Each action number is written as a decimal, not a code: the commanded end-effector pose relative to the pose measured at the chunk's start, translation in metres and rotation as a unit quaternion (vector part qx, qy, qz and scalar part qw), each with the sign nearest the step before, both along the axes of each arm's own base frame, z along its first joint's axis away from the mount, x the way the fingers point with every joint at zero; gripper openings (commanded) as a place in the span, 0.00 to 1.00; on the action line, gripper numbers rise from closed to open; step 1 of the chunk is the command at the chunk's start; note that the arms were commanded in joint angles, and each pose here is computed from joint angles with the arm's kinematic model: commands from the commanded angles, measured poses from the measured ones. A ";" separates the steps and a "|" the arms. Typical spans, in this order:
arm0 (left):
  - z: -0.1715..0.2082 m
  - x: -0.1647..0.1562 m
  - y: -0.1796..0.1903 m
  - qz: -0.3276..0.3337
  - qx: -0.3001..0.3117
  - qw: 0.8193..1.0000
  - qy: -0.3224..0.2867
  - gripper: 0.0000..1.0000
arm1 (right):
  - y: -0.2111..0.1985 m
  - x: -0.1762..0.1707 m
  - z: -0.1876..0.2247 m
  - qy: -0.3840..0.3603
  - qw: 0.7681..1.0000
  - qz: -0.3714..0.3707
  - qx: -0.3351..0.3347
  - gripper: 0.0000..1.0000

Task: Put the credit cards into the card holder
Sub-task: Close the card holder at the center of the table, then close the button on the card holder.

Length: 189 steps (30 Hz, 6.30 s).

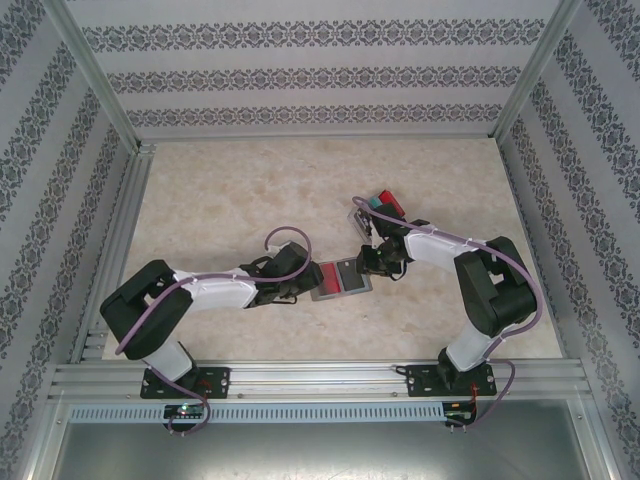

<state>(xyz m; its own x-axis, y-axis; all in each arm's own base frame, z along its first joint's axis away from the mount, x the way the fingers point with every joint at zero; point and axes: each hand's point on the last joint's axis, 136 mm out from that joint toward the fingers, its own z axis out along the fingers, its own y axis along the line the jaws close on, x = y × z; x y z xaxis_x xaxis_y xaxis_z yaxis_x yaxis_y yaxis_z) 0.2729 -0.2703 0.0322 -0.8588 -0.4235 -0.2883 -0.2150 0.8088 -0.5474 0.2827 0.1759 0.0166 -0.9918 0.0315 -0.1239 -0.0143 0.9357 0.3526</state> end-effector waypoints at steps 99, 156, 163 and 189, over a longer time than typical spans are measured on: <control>0.001 0.022 -0.086 -0.136 -0.092 0.986 0.005 0.32 | -0.007 0.002 0.068 -0.047 0.991 -0.016 0.124 0.00; -0.015 0.016 -0.060 -0.078 -0.063 0.995 0.026 0.24 | 0.041 -0.025 0.016 0.056 0.995 0.062 0.060 0.00; -0.014 0.017 -0.061 -0.078 -0.064 0.995 0.026 0.24 | 0.043 -0.028 0.000 0.072 0.995 0.063 0.037 0.00; 0.075 0.035 0.015 -0.044 0.086 0.985 -0.144 0.41 | -0.035 0.027 0.148 -0.284 0.956 -0.023 -0.076 0.73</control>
